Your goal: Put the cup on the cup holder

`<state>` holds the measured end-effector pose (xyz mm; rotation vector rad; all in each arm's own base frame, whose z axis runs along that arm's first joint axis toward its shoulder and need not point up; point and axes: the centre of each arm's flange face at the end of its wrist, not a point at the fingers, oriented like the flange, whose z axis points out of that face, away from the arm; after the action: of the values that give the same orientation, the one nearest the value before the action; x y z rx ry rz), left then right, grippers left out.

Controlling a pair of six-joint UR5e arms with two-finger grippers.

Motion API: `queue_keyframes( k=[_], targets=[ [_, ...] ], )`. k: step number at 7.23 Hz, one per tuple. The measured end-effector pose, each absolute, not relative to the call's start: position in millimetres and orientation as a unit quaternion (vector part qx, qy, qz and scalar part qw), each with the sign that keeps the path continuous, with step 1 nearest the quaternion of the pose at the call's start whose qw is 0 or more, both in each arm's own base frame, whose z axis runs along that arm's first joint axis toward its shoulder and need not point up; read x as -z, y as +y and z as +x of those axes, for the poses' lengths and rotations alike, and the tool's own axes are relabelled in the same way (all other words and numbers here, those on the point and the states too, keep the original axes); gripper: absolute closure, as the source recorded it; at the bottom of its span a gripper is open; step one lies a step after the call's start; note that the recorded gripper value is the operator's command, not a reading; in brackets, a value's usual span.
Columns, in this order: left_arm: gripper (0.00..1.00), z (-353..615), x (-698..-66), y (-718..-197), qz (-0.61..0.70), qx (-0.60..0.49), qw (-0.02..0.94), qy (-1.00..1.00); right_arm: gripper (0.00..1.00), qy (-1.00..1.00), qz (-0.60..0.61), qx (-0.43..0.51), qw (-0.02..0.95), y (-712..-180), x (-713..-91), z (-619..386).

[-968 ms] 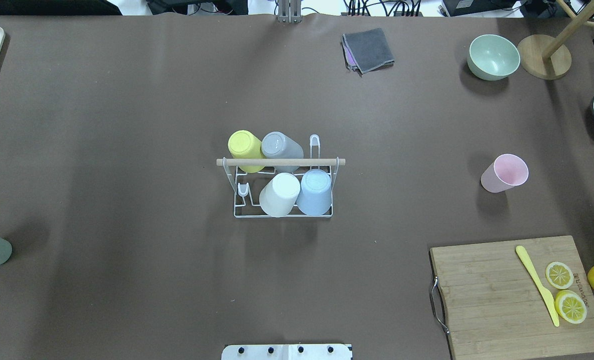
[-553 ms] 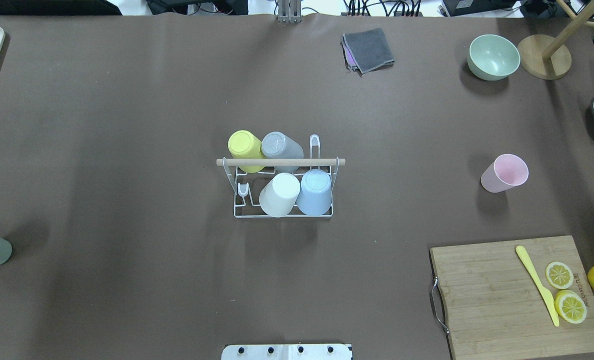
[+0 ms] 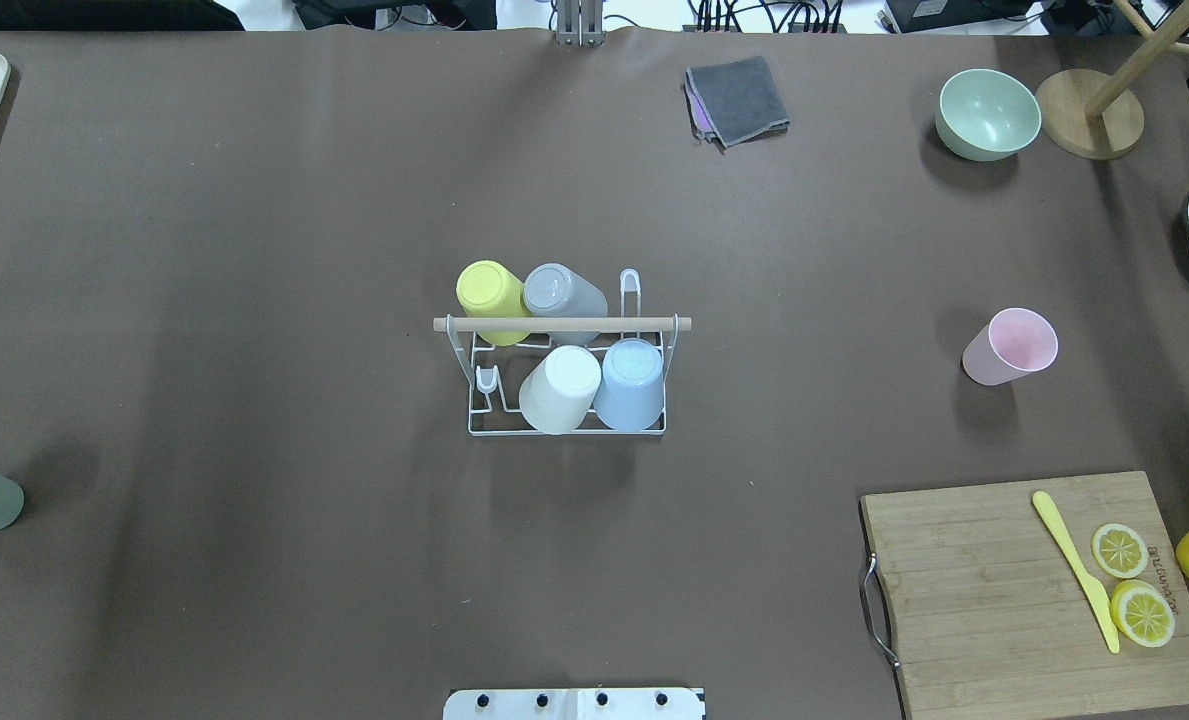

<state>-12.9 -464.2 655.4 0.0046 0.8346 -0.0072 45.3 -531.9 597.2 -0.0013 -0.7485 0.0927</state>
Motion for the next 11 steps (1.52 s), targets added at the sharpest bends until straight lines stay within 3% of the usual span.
queue_keyframes(
  k=[11],
  targets=[
    [0.02, -19.3, -641.0, -434.2, -0.008, 0.012, 0.916, 0.402, 0.0, -0.369, -0.003, -0.062, 0.927, -539.6, -583.3, 40.4]
  ],
)
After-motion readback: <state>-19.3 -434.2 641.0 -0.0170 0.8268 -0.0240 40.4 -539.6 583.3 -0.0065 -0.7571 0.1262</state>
